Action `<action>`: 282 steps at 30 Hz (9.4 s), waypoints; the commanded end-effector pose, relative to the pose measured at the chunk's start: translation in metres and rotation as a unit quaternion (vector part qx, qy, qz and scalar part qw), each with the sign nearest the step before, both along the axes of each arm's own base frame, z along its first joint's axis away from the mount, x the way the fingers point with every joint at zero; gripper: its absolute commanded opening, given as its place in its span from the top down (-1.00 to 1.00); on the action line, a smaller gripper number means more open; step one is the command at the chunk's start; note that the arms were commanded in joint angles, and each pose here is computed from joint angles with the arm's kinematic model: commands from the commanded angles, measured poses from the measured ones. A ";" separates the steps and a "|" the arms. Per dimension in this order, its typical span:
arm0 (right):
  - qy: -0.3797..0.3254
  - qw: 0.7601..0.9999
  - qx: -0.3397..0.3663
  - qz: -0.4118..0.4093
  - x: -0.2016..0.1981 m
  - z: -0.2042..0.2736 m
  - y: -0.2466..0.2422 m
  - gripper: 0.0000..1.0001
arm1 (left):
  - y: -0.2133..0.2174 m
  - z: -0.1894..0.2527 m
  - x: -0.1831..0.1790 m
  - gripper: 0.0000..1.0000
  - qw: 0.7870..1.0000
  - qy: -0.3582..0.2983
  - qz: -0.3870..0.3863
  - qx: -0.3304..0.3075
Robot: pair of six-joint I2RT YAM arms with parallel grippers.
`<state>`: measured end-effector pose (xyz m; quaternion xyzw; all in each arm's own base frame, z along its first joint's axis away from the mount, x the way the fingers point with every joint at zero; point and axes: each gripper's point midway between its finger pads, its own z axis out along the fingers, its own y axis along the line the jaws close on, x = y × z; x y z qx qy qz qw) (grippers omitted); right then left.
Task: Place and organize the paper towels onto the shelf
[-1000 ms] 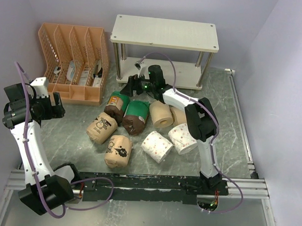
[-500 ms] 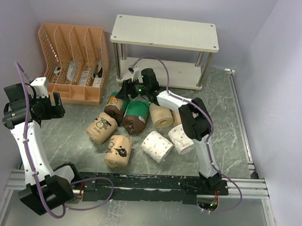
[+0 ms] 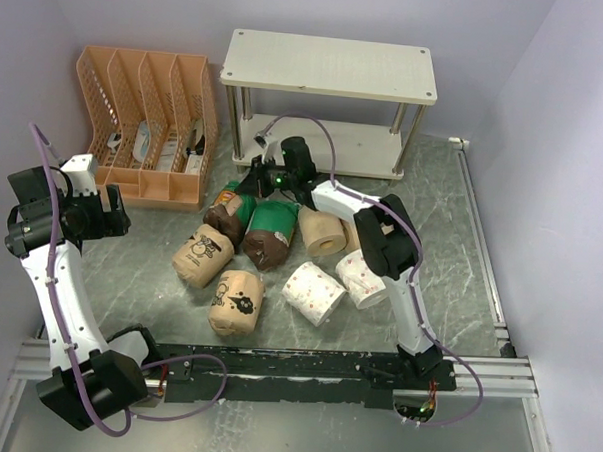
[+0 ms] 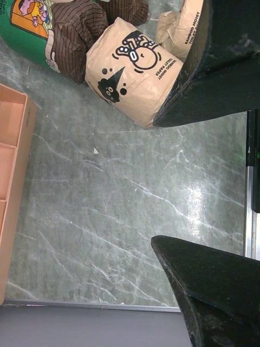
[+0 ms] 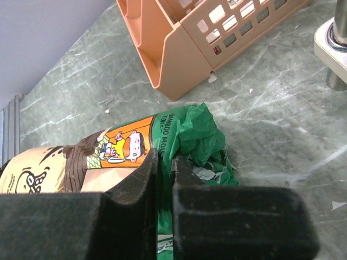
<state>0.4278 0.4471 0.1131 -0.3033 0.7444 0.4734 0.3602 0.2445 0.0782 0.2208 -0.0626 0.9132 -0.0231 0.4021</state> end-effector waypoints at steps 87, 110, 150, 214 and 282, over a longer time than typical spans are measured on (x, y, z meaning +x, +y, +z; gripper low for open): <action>-0.596 0.687 -0.129 -0.395 0.040 0.229 -0.090 -0.62 | 0.018 0.003 -0.006 -0.79 1.000 -0.001 0.028 0.002; -0.020 1.000 0.019 -0.012 -0.033 0.063 -0.101 -0.91 | 0.011 0.008 -0.006 -0.77 1.000 -0.014 0.008 -0.001; -0.037 0.999 -0.031 -0.007 -0.021 0.037 -0.097 1.00 | 0.011 0.009 -0.006 -0.76 1.000 -0.022 0.007 0.003; -0.619 0.544 -0.457 -0.335 0.150 0.117 -0.121 1.00 | 0.016 0.007 -0.007 -0.76 1.000 -0.017 0.023 0.002; -0.198 0.895 -0.328 -0.226 -0.212 0.084 -0.156 -0.80 | 0.006 0.030 -0.016 -0.80 0.997 -0.066 0.009 0.025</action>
